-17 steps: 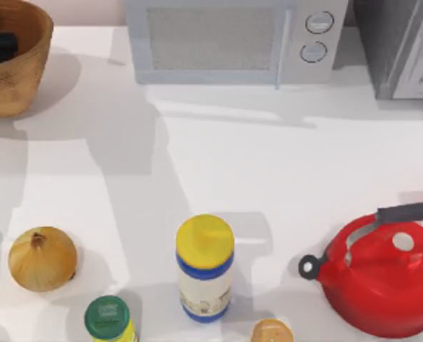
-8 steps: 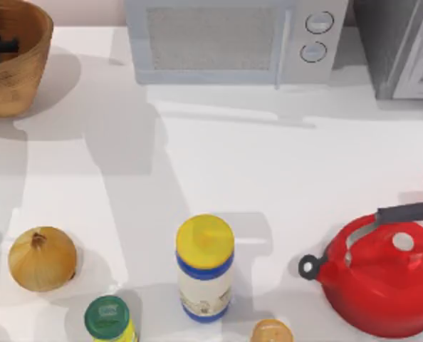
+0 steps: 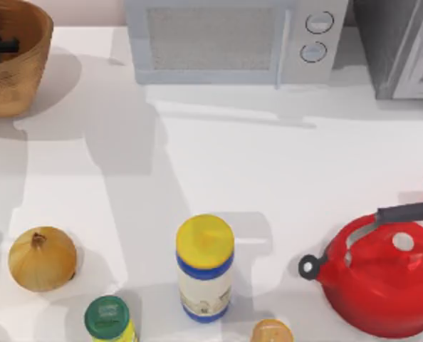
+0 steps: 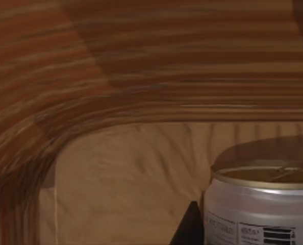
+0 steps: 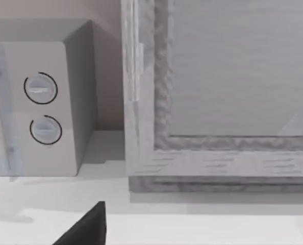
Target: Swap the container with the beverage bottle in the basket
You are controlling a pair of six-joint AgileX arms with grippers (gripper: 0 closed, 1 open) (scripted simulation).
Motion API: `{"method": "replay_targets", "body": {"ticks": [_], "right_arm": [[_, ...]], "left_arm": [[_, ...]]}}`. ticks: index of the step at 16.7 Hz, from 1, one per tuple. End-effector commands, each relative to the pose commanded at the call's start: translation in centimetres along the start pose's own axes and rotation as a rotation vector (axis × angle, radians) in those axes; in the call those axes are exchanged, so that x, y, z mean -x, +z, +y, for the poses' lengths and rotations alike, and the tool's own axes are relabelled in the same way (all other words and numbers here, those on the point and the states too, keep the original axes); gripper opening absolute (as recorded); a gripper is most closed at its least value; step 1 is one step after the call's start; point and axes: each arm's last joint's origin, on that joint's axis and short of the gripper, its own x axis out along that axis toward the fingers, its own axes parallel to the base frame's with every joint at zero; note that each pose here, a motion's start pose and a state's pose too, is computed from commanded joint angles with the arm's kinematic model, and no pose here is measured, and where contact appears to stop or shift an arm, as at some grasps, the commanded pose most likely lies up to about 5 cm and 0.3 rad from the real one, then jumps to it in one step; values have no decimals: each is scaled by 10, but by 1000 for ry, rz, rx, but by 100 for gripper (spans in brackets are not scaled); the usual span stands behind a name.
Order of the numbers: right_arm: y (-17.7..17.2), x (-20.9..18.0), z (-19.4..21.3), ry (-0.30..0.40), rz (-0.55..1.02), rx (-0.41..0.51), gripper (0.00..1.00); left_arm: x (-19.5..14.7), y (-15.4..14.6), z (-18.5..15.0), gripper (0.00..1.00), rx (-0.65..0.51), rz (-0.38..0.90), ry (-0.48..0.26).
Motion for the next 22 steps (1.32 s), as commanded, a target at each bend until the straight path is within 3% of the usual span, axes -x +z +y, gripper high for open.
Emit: {"method": "replay_targets", "body": {"ticks": [6, 9, 12, 15, 18, 22], "right_arm": [[0, 0, 0, 0, 0, 0, 100], [0, 0, 0, 0, 0, 0, 100], [0, 0, 0, 0, 0, 0, 100], [0, 0, 0, 0, 0, 0, 100], [0, 0, 0, 0, 0, 0, 100], [0, 0, 0, 0, 0, 0, 100]], "left_arm": [[44, 5, 1, 0, 10, -105, 43], [91, -2, -7, 0, 22, -214, 84], [156, -29, -24, 0, 27, -358, 122], [226, -87, -49, 0, 26, -542, 148], [274, -174, -73, 0, 22, -749, 157], [271, -293, -93, 0, 12, -999, 141]]}}
